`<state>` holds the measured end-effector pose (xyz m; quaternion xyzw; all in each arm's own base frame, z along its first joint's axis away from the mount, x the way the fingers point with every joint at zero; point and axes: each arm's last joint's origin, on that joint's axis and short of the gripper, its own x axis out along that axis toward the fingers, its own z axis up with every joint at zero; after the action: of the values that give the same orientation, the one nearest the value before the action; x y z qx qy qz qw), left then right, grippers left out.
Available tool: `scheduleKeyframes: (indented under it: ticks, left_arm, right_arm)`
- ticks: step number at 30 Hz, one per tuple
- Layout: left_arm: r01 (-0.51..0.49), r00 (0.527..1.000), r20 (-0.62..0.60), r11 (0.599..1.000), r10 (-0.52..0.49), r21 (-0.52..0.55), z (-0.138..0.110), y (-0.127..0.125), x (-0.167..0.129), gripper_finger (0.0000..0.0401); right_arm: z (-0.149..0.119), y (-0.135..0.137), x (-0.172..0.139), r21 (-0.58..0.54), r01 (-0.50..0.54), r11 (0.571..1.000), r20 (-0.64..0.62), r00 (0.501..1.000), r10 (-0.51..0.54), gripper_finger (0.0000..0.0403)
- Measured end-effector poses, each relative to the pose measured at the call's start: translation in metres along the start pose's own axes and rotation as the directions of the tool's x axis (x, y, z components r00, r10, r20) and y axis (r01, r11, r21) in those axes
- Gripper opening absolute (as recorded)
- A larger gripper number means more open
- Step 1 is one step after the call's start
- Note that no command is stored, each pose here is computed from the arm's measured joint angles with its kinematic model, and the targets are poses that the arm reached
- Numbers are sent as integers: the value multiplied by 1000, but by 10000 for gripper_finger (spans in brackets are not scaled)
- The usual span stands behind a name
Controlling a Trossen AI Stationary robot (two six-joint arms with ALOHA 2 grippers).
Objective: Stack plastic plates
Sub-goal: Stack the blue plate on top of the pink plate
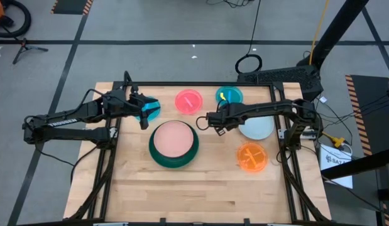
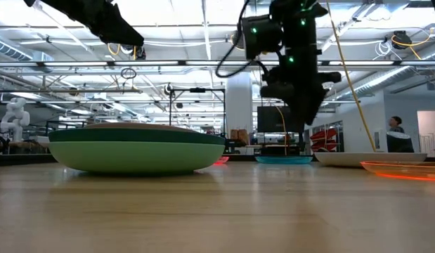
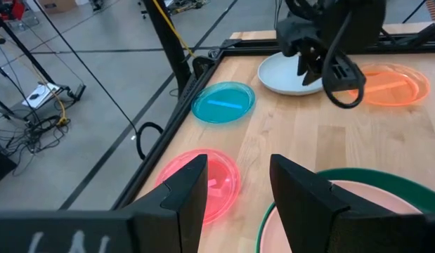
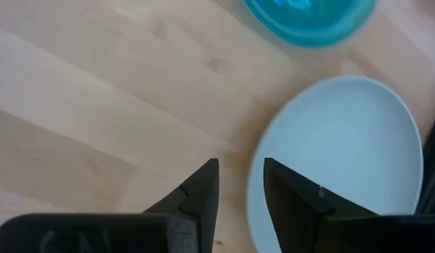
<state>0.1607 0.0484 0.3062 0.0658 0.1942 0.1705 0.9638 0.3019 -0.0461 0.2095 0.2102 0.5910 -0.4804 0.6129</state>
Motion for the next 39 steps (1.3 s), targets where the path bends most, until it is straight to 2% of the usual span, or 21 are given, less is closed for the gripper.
scheduleKeyframes:
  ticks: [5,12,24,29,36,39]
  left_arm:
    - [0,1000,1,1000,0,21,0,0,0,161]
    - [-9,999,44,999,7,40,4,1,0,161]
    - [-11,999,52,999,9,53,5,1,0,161]
    - [-11,999,51,999,8,53,5,1,0,161]
    - [-10,999,48,998,8,54,5,1,0,161]
    - [-10,999,44,998,7,55,4,1,0,161]
  right_arm:
    - [-10,-6,25,3,52,999,-40,998,-52,105]
    - [-23,-5,56,41,33,999,-26,999,-32,105]
    - [-35,-7,78,98,25,995,-12,1000,-24,102]
    - [-35,-7,78,98,24,995,-13,1000,-22,75]
    - [-36,-7,78,90,31,995,-22,999,-29,15]
    - [-35,-8,77,83,39,996,-24,999,-37,8]
